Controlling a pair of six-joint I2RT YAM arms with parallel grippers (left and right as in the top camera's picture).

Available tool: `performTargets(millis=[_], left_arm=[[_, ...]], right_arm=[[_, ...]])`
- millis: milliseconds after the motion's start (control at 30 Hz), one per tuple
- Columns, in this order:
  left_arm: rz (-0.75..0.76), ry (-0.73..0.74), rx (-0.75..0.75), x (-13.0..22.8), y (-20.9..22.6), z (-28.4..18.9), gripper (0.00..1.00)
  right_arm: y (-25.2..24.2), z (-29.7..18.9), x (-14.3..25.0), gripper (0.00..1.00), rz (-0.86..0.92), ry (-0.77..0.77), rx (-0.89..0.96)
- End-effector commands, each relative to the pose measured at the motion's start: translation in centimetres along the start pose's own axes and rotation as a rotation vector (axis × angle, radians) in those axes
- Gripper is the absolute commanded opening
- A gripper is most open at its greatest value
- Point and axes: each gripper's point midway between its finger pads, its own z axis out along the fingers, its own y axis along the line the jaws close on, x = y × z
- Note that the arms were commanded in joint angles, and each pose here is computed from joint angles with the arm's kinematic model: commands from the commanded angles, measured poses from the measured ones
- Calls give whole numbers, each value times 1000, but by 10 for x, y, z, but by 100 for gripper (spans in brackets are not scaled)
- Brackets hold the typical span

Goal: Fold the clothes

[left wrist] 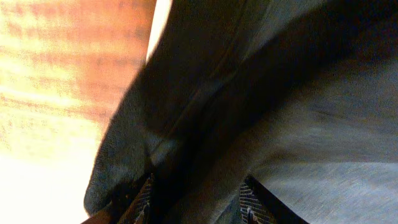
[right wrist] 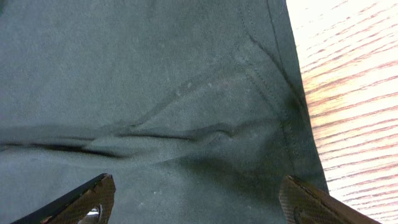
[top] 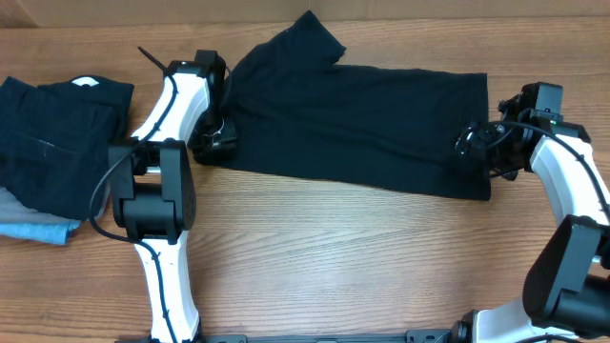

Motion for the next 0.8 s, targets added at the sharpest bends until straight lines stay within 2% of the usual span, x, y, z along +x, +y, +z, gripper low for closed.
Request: performTargets(millis=[0,200,300,400,433,467,500,533,767], left_arm=[[-39,86,-38,23,9,0,47],[-29,238,-99,60,24,-7,52],[-22,290,-134,73,31,-11,59],[-16,326,-172,82,39,-15,61],[-16,329,-173,83,39,-15,57],[-16,323,-170,81,38,-15,54],[-18,302,-162,77,37,-14,47],[-24,271,-131,69,31,-15,4],[-23,99,-67,25,16,-34,4]], right_arm=[[2,-6,-5,89,-8,-20,-3],[0,-6,3,91,-4,11,6],[-1,-6,5,95,-2,18,8],[-2,-6,10,94,2,39,13],[-2,-6,10,83,-22,39,12],[-2,-6,9,61,-44,35,11],[-1,-6,9,4,-47,33,8],[2,-5,9,4,-51,36,-1],[6,5,10,4,-70,42,1]])
